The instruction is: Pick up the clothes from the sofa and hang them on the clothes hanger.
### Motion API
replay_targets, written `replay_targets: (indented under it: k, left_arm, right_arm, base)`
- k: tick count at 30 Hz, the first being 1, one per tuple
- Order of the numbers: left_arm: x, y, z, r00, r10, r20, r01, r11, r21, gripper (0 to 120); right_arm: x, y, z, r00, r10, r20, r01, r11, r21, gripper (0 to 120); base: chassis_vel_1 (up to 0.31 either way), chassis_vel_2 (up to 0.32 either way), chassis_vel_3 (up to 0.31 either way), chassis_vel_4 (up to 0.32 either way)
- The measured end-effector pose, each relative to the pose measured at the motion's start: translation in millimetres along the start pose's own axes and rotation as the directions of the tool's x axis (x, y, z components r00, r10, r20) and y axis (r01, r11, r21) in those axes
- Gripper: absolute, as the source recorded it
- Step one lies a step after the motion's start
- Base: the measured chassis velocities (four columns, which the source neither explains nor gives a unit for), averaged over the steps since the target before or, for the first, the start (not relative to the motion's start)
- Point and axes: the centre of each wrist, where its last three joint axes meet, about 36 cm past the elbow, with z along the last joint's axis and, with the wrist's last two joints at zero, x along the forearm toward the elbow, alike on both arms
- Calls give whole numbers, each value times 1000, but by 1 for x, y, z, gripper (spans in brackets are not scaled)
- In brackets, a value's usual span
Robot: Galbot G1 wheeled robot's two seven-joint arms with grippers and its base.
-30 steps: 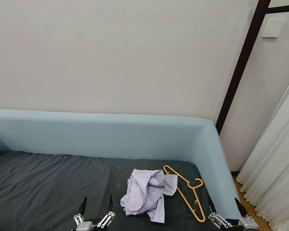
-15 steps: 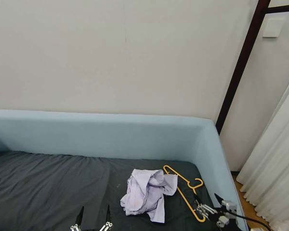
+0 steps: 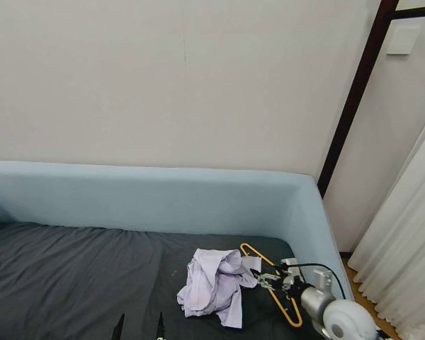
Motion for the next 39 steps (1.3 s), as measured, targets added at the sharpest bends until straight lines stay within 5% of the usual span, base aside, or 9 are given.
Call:
replay_targets:
  k: [8,18,39]
  left_arm:
    - [1,13,4,998,-56,-7,56,998,-2,100]
    - [5,14,4,997,-75,-22,75,997,12,100]
    - [10,8,9,995,-93,-33,94,995,27,100]
  right_arm:
    - [-70,56,-6,991,-134,-30,131,989,-68,100]
    - [-108,54,13,992,-70,-105,67,997,-30,98]
    - [-106,60,38,992,-73,-106,71,997,-27,21]
  base:
    - [0,0,0,0]
    - [0,0,0,0]
    - [0,0,0,0]
